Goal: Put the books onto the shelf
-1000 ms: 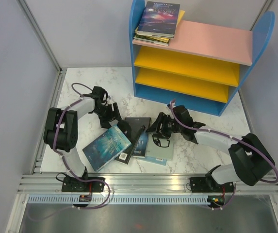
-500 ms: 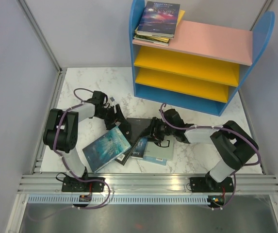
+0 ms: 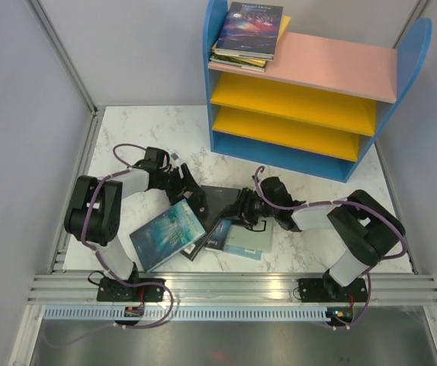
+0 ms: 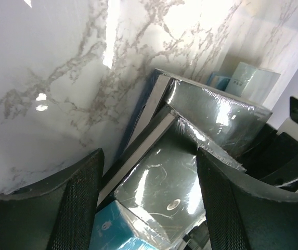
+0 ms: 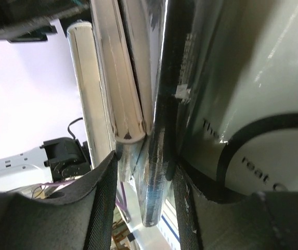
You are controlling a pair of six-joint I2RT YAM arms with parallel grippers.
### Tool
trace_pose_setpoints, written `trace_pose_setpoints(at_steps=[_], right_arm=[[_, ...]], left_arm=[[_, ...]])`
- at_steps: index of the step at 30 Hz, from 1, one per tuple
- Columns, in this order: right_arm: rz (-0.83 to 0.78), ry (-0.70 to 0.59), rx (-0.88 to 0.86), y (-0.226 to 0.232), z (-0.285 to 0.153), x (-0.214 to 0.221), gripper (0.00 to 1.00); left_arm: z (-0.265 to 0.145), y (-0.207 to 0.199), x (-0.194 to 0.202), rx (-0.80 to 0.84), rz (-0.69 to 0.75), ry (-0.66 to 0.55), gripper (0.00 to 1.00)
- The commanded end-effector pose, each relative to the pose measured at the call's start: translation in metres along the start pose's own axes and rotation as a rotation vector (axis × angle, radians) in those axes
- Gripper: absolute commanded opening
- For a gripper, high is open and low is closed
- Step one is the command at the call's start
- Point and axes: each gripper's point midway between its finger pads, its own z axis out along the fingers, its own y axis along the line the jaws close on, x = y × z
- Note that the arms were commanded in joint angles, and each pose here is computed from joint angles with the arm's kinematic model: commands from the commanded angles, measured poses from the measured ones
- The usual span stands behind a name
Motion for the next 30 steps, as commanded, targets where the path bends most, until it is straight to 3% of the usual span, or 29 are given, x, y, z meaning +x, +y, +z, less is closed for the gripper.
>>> trace_pose_setpoints(at_steps=[1, 7, 11, 16, 19, 23, 24, 27, 30], right_arm=[[-0.076, -0.032, -0.080, 0.027, 0.000, 0.003, 0.00], [-0.118, -0.056, -0.086, 0.046, -0.023, 0.003, 0.00], [-0.224, -0.173, -0.009, 0.059, -0.067, -0.019, 0.00], [-0.128, -0.286, 0.085, 0.023, -0.121, -0.040, 0.00], [-0.109, -0.294, 0.104, 0.006, -0.128, -0.035, 0.00], [-0.069, -0.234, 0.110, -0.011, -0.115, -0.026, 0.25], [-0.068, -0.229, 0.111, -0.013, -0.114, -0.026, 0.40], [-0.072, -0.220, 0.116, -0.017, -0.112, -0.025, 0.66], [-0.071, -0.211, 0.125, -0.021, -0.108, -0.025, 0.78]], left_arm=[[-0.019, -0.074, 0.031, 0.205, -0.049, 0.139, 0.73], [-0.042, -0.106, 0.010, 0.220, 0.023, 0.074, 0.74], [-0.053, -0.105, 0.003, 0.149, 0.099, 0.038, 0.75], [-0.053, -0.094, 0.011, 0.113, 0.084, 0.051, 0.75], [-0.049, -0.086, 0.017, 0.098, 0.081, 0.062, 0.75], [-0.036, -0.074, 0.027, 0.069, 0.087, 0.100, 0.75], [-0.030, -0.069, 0.029, 0.054, 0.087, 0.115, 0.75], [-0.019, -0.049, 0.036, 0.007, 0.076, 0.143, 0.75], [-0.010, -0.031, 0.043, -0.030, 0.065, 0.170, 0.75]])
